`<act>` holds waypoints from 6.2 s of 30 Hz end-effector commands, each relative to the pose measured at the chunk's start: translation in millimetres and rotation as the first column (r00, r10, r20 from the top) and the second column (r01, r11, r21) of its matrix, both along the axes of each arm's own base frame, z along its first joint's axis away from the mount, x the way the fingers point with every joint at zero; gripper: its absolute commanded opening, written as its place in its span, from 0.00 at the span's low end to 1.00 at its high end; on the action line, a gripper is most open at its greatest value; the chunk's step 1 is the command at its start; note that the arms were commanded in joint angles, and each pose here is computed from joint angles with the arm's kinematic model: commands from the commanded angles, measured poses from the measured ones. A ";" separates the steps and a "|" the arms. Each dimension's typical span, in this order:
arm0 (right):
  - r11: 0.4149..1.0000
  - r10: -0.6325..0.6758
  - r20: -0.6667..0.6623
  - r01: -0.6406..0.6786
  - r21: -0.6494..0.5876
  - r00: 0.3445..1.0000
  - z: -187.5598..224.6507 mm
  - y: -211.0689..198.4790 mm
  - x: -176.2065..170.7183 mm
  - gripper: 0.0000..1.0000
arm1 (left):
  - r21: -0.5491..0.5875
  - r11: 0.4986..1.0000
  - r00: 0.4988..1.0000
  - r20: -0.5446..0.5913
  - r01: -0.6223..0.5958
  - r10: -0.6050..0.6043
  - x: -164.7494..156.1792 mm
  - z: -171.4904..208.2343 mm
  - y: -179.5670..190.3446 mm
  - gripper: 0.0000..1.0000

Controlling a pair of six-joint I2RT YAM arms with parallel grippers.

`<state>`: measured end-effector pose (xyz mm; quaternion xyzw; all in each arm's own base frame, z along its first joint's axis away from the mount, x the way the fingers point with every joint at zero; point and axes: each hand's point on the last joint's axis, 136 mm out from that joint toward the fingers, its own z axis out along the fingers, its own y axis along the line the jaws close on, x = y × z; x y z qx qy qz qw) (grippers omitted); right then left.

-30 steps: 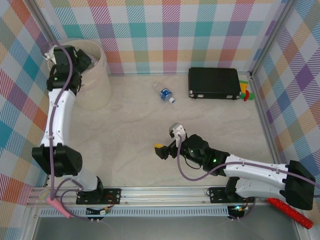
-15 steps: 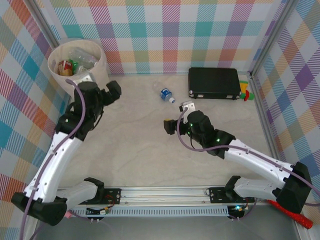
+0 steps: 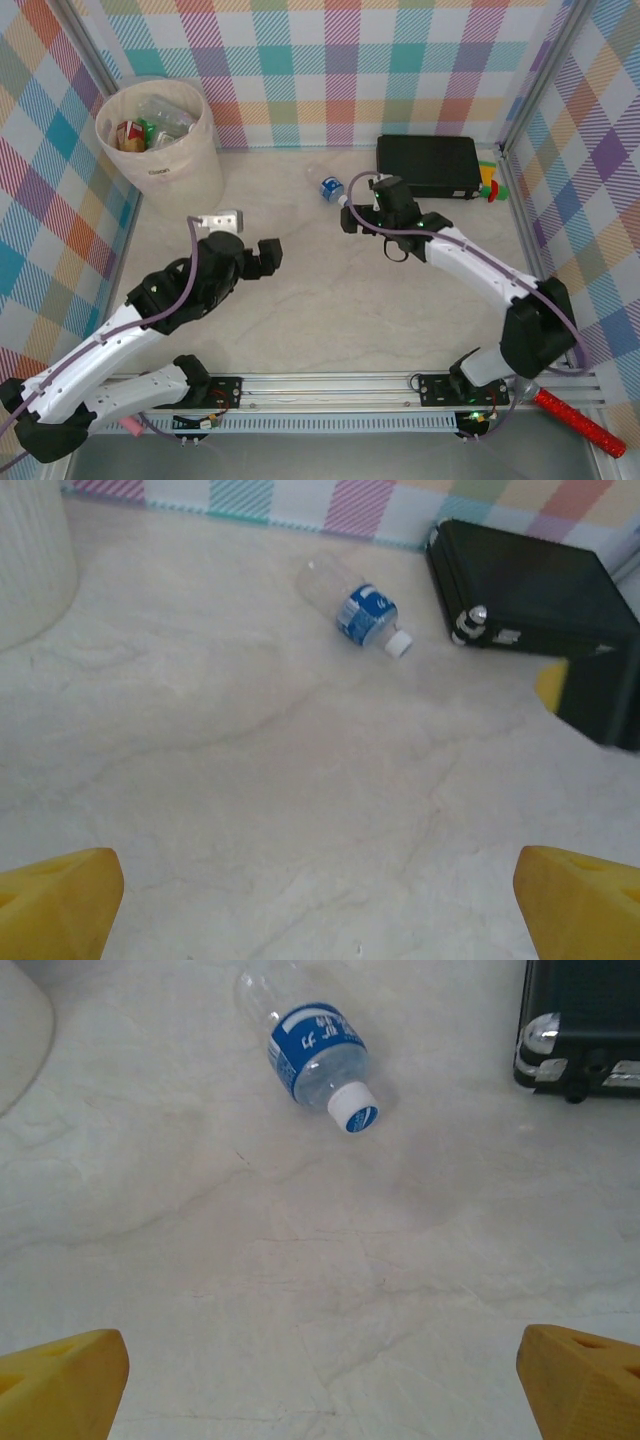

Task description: Put the plastic bottles in the bin

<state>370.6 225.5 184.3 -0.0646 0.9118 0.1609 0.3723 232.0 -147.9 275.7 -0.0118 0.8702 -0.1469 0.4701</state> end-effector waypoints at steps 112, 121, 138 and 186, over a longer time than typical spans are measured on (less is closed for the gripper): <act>0.910 0.379 0.046 -0.381 0.162 0.924 -22.9 116.6 23.6 0.18 | -0.220 0.970 0.994 -0.047 -0.104 0.096 -24.9 -44.2 9.4 1.00; 0.853 0.489 0.196 -0.513 0.094 0.850 1.7 127.2 -71.5 0.18 | -0.358 0.933 0.991 -0.136 -0.043 -0.007 9.4 -37.9 -27.1 1.00; 0.734 0.628 0.337 -0.678 0.044 0.702 2.8 134.2 -160.1 0.17 | -0.525 0.849 0.982 -0.127 0.055 -0.141 38.1 -7.0 -52.9 0.94; 0.840 0.434 0.484 -0.536 0.087 0.760 34.0 91.5 -158.7 0.99 | -0.051 0.954 0.936 0.186 -0.295 0.300 70.5 171.4 97.1 0.55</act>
